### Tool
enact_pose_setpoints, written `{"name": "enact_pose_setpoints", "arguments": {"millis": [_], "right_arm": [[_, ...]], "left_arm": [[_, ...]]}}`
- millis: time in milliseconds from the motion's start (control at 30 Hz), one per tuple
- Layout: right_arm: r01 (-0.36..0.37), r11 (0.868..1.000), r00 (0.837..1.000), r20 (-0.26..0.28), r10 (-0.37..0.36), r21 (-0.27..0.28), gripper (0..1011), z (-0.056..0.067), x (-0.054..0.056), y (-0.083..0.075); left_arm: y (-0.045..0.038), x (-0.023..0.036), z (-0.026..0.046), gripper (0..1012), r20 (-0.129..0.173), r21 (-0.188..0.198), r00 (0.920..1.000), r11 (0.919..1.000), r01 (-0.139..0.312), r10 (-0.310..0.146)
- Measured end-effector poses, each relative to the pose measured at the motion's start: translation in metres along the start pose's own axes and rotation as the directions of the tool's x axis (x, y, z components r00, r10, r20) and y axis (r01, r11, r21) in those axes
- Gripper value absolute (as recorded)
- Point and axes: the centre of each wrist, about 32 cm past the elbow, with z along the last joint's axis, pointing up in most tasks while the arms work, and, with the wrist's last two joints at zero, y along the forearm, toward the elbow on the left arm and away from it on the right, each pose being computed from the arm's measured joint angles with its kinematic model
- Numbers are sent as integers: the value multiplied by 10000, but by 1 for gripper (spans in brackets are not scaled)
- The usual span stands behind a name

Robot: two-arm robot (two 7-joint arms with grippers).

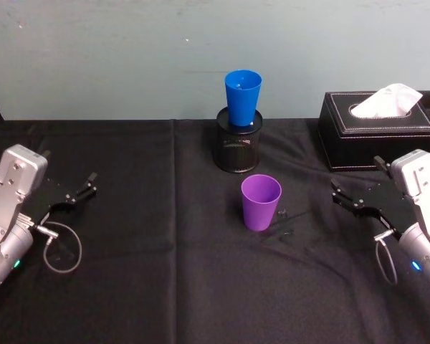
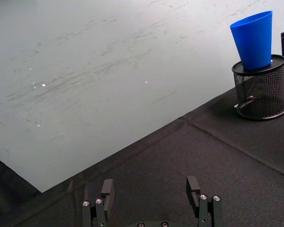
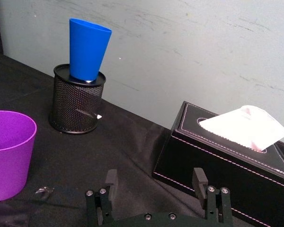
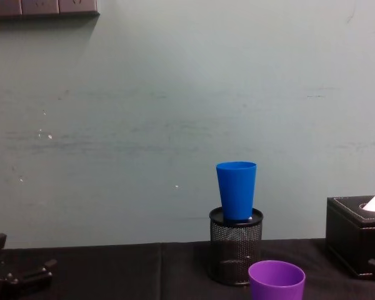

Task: Pick up one cup with a gripper and tap it against the other cup.

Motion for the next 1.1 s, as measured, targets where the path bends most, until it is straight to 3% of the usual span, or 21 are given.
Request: {"name": "enact_pose_setpoints", "arguments": {"millis": [1100], "right_arm": [[0, 10000, 10000, 0, 0, -1, 1003, 0, 0, 0]], "left_arm": [[0, 0, 0, 1000, 0, 0, 10000, 10000, -1, 1]]}}
